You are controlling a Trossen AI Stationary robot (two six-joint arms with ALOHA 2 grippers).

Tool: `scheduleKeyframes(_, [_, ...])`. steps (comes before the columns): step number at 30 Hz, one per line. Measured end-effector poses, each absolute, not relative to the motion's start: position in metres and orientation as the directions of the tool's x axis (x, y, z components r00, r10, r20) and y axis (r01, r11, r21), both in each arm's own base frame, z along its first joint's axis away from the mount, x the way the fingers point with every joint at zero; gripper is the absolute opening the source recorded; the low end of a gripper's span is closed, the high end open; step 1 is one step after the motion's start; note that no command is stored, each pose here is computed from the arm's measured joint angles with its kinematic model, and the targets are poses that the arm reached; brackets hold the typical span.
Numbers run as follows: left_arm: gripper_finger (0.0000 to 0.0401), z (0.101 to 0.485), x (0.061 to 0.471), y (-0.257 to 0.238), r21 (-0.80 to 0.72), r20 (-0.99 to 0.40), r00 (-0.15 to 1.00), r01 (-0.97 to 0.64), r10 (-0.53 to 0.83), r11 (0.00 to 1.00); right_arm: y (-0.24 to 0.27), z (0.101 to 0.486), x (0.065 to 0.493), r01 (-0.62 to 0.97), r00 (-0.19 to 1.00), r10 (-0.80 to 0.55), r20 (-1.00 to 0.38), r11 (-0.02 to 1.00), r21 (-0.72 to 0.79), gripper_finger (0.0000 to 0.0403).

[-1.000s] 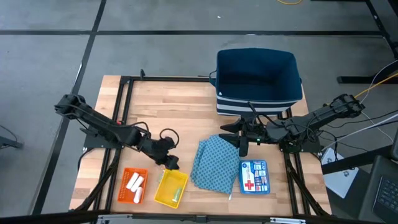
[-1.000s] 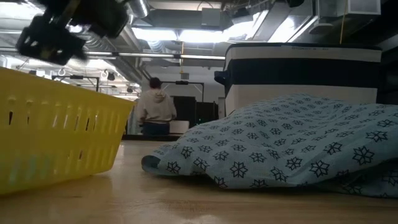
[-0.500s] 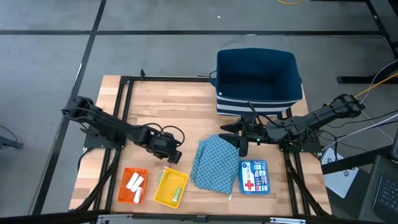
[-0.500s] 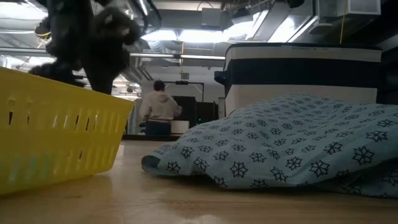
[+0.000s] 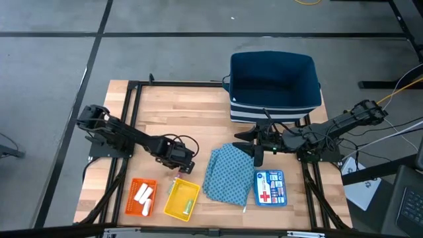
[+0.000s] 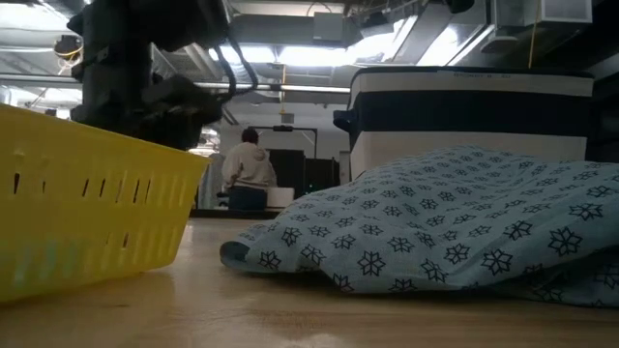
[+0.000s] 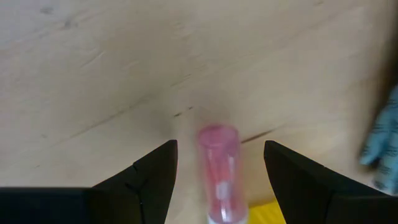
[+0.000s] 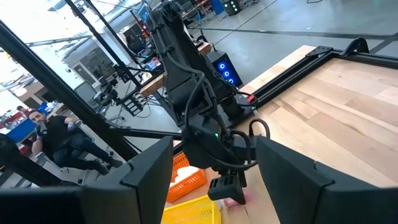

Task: Pick & Place Medicine items
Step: Put the red medicine bottle into the yellow bin

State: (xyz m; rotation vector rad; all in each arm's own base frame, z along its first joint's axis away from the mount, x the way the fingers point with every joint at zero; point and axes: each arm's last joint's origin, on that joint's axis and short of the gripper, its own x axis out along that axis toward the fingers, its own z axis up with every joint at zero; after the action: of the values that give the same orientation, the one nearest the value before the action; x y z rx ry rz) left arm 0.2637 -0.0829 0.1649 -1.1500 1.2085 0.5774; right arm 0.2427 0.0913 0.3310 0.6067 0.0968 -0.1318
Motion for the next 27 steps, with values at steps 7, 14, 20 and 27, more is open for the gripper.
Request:
scheduleKeyframes(7, [0.0237, 0.153, 0.266, -0.087, -0.329, -0.939, 0.26, -0.867, -0.225, 0.374, 0.091, 0.331, 0.243, 0.153, 0.987, -0.095, -0.132, 0.814, 0.56, 0.0231])
scheduleKeyframes(14, [0.0237, 0.152, 0.267, -0.083, -0.326, -0.941, 0.259, -0.868, -0.218, 0.374, 0.091, 0.331, 0.243, 0.154, 0.987, -0.096, -0.132, 0.815, 0.559, 0.0231])
scheduleKeyframes(20, [0.0237, 0.144, 0.269, -0.082, -0.297, -0.951, 0.236, -0.874, -0.198, 0.384, 0.091, 0.331, 0.243, 0.156, 0.986, -0.098, -0.132, 0.814, 0.559, 0.0231])
scheduleKeyframes(27, [0.0194, 0.138, 0.268, -0.082, -0.267, -0.959, 0.206, -0.887, -0.194, 0.378, 0.091, 0.331, 0.243, 0.155, 0.986, -0.098, -0.131, 0.814, 0.559, 0.0231])
